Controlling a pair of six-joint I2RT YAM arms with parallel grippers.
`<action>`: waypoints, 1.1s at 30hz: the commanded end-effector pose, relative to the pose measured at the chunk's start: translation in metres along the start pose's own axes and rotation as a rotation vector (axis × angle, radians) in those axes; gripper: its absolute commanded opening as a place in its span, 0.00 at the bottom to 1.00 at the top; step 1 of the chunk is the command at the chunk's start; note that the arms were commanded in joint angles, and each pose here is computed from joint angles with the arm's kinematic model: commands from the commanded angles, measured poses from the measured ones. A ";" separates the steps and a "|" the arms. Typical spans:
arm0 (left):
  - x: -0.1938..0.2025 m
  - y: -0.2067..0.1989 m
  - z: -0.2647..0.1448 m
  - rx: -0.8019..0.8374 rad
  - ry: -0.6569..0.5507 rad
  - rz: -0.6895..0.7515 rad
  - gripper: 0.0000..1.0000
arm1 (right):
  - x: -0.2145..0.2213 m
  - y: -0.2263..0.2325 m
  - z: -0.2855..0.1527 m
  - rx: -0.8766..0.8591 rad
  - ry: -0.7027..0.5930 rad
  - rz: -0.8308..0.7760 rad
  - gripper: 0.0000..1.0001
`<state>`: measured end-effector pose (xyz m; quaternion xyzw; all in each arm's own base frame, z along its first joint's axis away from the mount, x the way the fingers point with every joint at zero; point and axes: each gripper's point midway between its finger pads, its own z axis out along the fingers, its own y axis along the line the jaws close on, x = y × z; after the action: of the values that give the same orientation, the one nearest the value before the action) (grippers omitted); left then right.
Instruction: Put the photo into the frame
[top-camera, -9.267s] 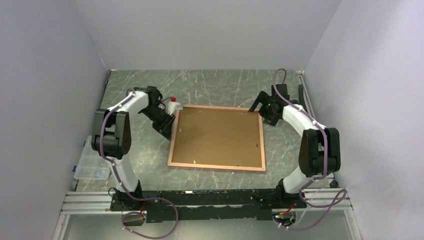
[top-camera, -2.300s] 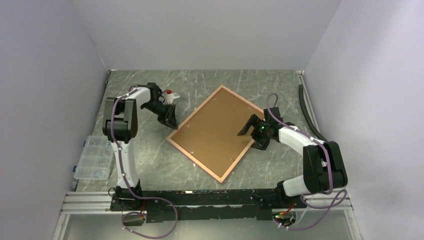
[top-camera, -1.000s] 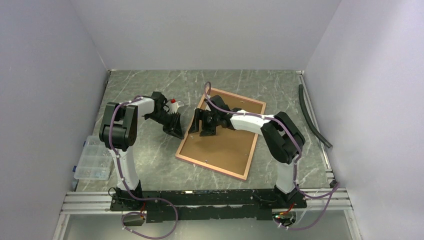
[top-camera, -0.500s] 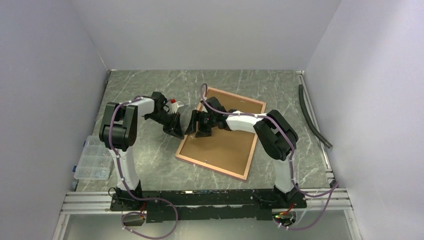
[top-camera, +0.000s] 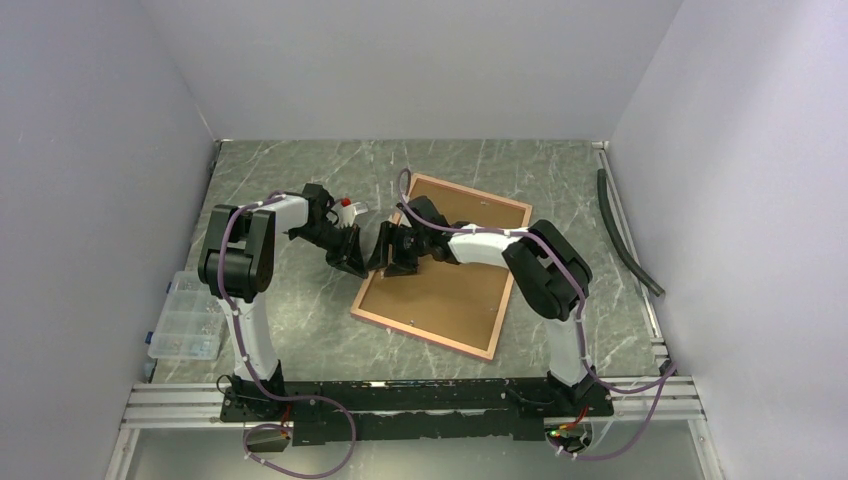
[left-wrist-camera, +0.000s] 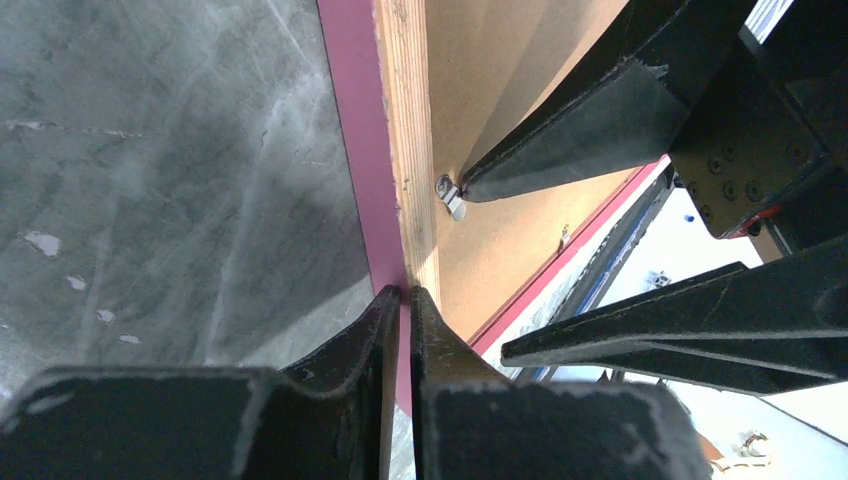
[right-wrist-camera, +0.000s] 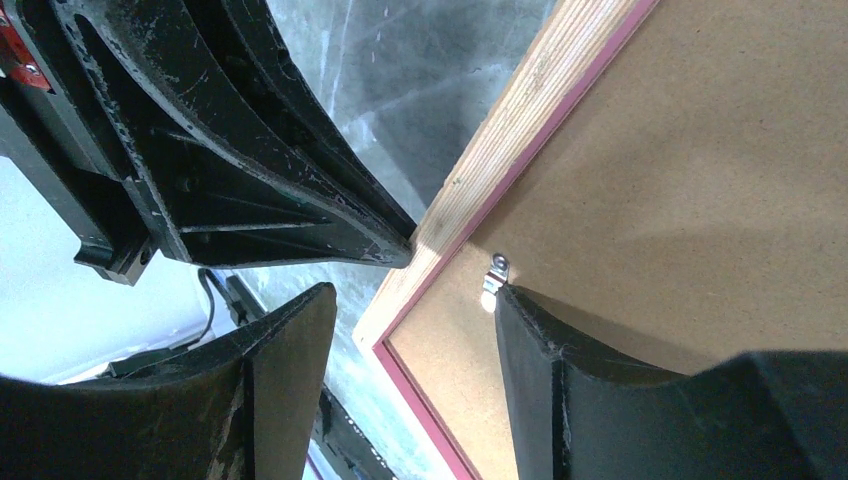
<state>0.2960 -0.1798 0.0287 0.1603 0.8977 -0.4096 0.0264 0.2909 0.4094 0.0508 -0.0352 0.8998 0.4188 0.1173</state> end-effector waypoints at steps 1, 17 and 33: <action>-0.001 0.004 0.001 -0.027 -0.003 0.016 0.12 | 0.003 0.008 0.010 -0.027 0.006 -0.006 0.63; -0.001 0.001 0.000 -0.021 -0.003 0.014 0.11 | -0.005 0.007 0.022 -0.034 -0.039 0.050 0.62; -0.015 -0.005 -0.025 -0.017 -0.041 0.020 0.15 | -0.025 0.042 -0.032 -0.077 -0.127 -0.016 0.78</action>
<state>0.2975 -0.1765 0.0309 0.1502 0.9005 -0.4075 0.0229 0.2957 0.4214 0.0564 0.0004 0.8905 0.4403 0.1145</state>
